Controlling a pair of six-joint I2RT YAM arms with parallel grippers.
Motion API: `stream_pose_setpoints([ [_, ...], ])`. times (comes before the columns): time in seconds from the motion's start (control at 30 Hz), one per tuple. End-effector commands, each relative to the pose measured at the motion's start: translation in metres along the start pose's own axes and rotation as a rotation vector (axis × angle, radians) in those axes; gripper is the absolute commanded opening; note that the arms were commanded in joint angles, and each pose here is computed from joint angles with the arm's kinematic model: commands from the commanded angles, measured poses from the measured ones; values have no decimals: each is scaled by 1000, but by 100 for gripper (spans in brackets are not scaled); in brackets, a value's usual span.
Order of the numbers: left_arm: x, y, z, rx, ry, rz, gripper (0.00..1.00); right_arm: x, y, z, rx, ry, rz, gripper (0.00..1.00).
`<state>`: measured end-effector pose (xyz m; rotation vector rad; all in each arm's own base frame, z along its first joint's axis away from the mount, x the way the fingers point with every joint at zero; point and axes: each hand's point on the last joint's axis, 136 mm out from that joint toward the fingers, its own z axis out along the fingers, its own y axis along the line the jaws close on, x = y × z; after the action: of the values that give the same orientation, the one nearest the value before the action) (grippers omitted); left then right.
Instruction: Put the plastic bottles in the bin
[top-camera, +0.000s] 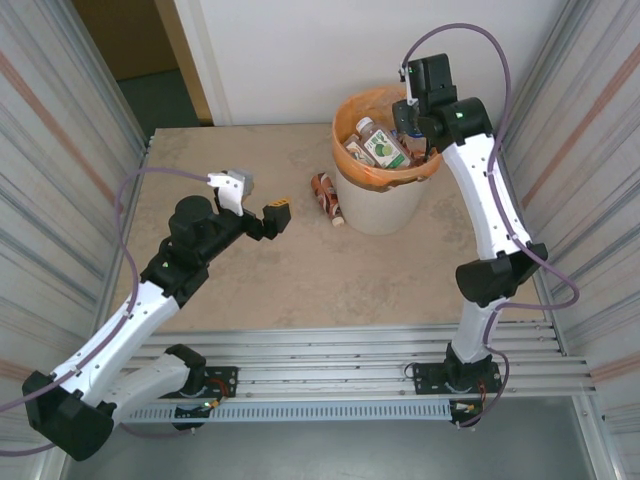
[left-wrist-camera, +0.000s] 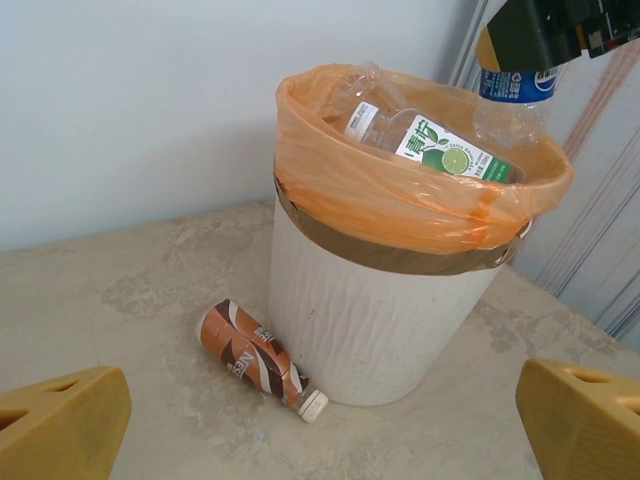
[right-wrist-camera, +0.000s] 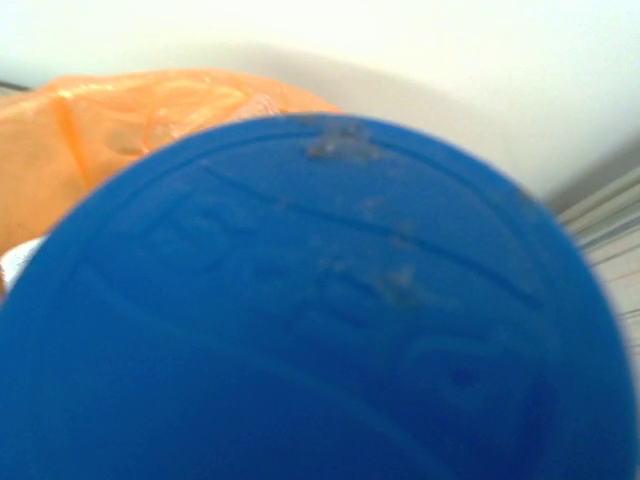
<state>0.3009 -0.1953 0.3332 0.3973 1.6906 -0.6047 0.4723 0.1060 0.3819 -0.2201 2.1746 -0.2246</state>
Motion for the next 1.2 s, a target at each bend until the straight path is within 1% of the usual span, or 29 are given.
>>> stream_pose_setpoints([
  [0.0,-2,2,-4,-18,-13,-2,99,3,-12,4,66,25,-39,41],
  [0.13,0,3,-3,-19,-10,-5,99,10,-9,20,81,59,-62,45],
  [0.23,0,3,-2,-20,-7,-7,99,13,-8,28,91,73,-71,56],
  [0.3,1,4,-2,-24,-5,-6,99,13,-7,29,86,72,-69,65],
  [0.4,1,5,-2,-29,-5,-4,99,9,-4,26,66,56,-55,74],
  [0.43,1,5,-2,-28,-4,-6,99,7,-4,24,58,50,-48,75],
  [0.73,4,5,2,-27,8,-15,99,-7,16,3,-96,-14,13,76],
  [0.93,5,5,3,-27,12,-17,99,-18,12,5,-99,-56,54,76],
  [1.07,5,6,2,-30,14,-17,99,-21,9,9,-123,-68,109,71],
  [1.17,5,8,1,-44,15,-16,99,-21,13,10,-156,-64,129,70],
])
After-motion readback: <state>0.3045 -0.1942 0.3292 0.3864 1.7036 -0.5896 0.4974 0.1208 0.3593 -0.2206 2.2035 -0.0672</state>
